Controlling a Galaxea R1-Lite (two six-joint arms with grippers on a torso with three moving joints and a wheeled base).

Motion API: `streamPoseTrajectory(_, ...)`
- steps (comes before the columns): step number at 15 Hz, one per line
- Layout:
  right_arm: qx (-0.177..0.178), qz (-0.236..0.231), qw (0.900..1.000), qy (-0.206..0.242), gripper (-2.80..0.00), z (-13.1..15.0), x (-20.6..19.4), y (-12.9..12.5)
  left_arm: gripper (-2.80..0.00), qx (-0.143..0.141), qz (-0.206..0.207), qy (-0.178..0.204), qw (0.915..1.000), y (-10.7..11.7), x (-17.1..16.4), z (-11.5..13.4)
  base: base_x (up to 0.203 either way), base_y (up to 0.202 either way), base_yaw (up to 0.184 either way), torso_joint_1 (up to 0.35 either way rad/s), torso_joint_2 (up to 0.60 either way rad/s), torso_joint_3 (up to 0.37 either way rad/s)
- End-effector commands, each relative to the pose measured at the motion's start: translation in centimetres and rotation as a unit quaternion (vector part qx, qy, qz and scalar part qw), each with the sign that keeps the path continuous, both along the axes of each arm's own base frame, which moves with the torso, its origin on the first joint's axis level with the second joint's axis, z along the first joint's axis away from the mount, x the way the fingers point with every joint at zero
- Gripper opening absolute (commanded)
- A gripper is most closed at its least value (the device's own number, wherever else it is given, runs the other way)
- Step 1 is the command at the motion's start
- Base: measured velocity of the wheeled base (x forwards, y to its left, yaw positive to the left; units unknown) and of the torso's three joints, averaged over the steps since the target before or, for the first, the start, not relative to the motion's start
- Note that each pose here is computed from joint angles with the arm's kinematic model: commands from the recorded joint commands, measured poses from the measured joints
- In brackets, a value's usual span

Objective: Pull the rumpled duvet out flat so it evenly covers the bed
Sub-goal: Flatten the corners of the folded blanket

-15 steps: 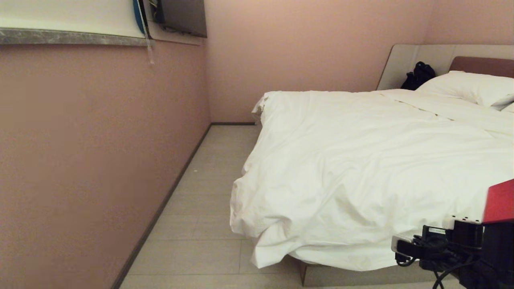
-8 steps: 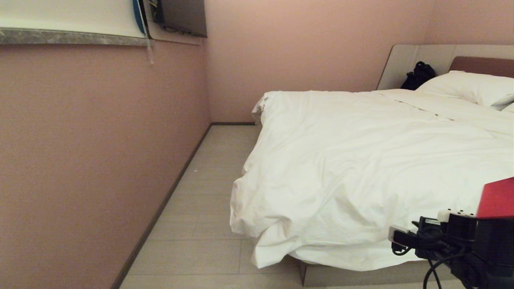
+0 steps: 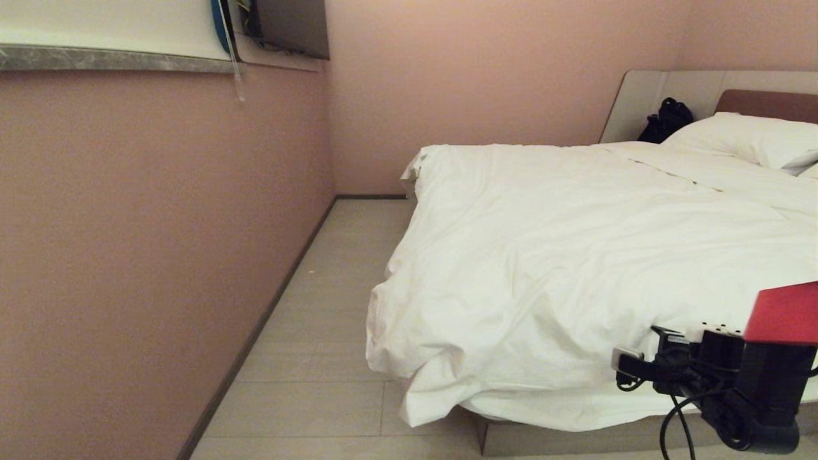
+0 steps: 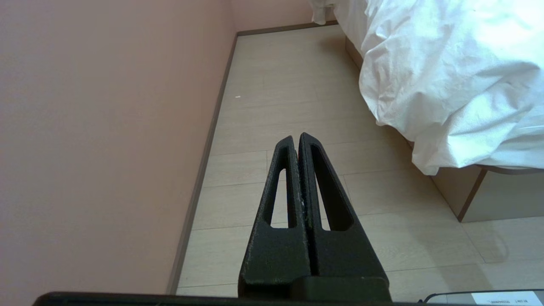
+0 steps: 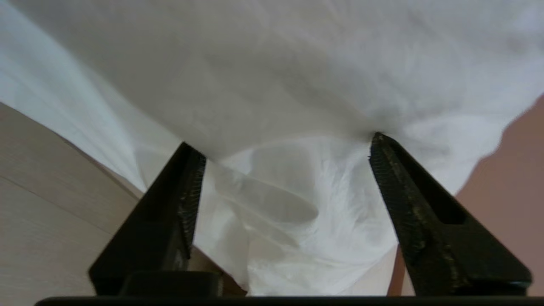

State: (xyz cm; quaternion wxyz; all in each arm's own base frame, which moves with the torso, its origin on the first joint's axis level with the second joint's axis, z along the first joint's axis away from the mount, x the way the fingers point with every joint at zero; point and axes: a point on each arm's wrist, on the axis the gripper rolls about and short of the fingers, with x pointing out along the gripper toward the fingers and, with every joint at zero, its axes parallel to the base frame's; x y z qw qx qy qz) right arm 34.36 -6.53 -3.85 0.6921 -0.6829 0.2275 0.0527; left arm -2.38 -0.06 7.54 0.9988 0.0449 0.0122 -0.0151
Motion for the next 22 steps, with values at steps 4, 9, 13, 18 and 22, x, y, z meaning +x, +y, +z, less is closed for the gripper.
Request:
streamPoseTrajectory(4,-0.008,0.004,1.000,0.013,0.00,-0.6,1.1,-0.2,-2.80,0.000,0.000,0.000,1.0000,0.0,0.0,0.0,0.000,0.000,0.000,0.000,0.00,0.000)
streamPoseTrajectory(9,-0.012,-0.003,1.000,0.013,0.00,-0.3,2.5,-0.5,-2.80,0.000,0.000,0.000,1.0000,0.0,0.0,0.0,0.000,0.000,0.000,0.000,0.00,0.000)
streamPoseTrajectory(13,-0.029,0.002,1.000,0.004,0.00,-0.1,3.2,-0.6,-2.80,0.000,0.000,0.000,1.0000,0.0,0.0,0.0,0.000,0.000,0.000,0.000,0.00,0.000)
streamPoseTrajectory(18,-0.071,-0.001,0.998,-0.003,0.00,0.9,3.5,-0.6,-2.80,0.000,-0.001,0.000,1.0000,0.0,0.0,0.0,0.000,0.000,0.000,0.000,0.00,0.000)
streamPoseTrajectory(22,-0.083,-0.002,0.996,-0.036,0.00,1.0,4.4,-0.8,-2.80,0.000,0.000,0.000,1.0000,0.0,0.0,0.0,0.000,0.000,0.000,0.000,0.00,0.000)
